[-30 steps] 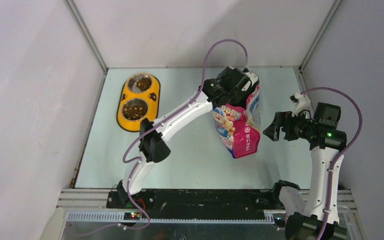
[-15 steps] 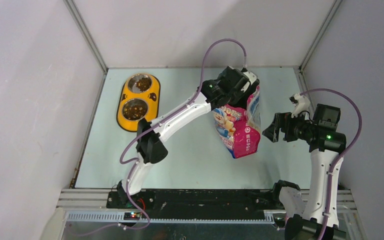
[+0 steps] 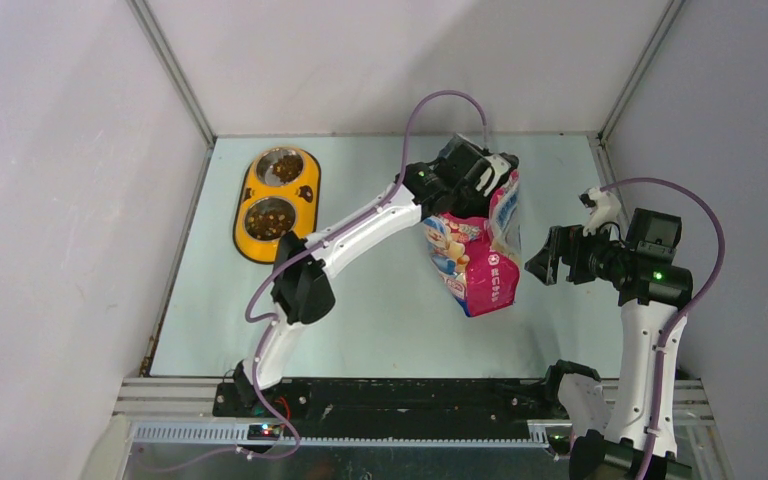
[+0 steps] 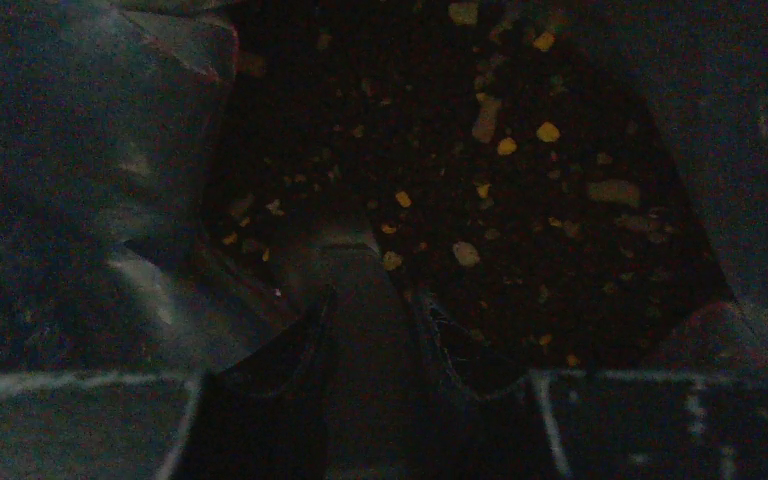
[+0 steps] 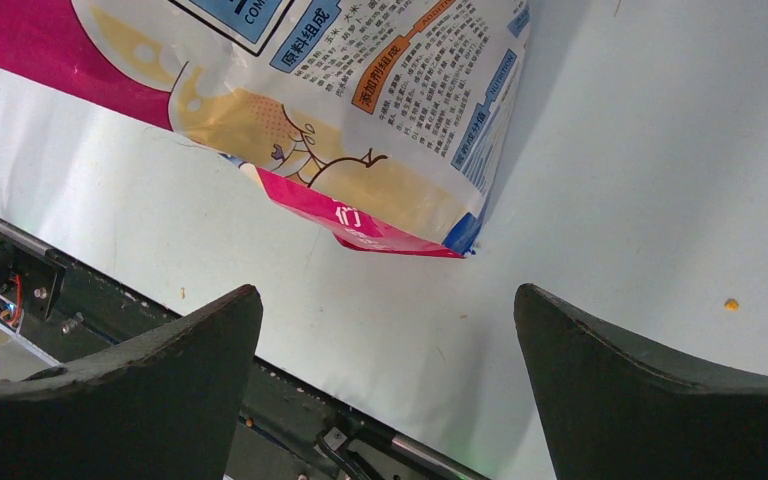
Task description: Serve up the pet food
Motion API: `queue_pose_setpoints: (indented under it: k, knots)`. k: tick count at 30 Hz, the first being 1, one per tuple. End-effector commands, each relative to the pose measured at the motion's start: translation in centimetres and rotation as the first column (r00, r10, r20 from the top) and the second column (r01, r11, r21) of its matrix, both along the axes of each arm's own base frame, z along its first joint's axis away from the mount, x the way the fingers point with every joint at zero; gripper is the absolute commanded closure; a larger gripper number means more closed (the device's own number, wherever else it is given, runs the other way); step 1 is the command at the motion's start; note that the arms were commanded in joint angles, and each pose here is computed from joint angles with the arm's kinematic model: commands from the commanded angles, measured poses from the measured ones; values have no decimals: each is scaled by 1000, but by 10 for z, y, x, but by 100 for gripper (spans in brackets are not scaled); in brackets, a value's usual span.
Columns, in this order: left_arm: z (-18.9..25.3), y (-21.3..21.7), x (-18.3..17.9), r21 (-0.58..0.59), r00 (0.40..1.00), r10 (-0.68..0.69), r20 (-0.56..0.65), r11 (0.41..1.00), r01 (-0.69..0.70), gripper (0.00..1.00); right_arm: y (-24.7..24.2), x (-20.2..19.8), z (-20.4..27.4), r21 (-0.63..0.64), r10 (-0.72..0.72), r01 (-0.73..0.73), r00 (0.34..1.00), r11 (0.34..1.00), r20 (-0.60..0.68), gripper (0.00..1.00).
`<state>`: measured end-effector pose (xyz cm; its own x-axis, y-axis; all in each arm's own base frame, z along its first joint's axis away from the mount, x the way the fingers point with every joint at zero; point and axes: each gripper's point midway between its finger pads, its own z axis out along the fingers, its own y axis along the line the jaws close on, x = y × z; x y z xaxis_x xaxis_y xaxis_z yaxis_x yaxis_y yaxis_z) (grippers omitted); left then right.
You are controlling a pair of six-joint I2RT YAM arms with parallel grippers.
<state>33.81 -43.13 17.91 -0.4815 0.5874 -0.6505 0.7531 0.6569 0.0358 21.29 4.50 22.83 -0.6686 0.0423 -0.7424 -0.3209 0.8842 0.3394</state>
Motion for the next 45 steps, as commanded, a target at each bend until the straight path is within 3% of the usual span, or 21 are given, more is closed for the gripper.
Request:
queue_pose_setpoints:
  k: [1, 14, 29, 37, 45]
  knots:
    - [2, -21, -67, -148, 952, -131, -278, 985, 93, 100, 0, 4, 3, 4, -8, 8, 1000, 1000, 20, 0]
    - [45, -41, -108, -381, 845, -262, -467, 921, 75, 100, -2, 4, 2, -7, -10, 10, 1000, 1000, 19, 0]
    - [111, -30, -80, -591, 803, -345, -486, 807, -11, 100, -9, 7, -4, -36, -33, 33, 999, 999, 0, 0]
    - [137, -9, -57, -638, 811, -314, -494, 764, -92, 100, -18, 7, -8, -86, -40, 39, 999, 996, -12, 0]
    - [148, 15, -40, -675, 723, -327, -608, 693, -255, 100, -25, 7, -12, -125, -44, 40, 999, 991, -29, 0]
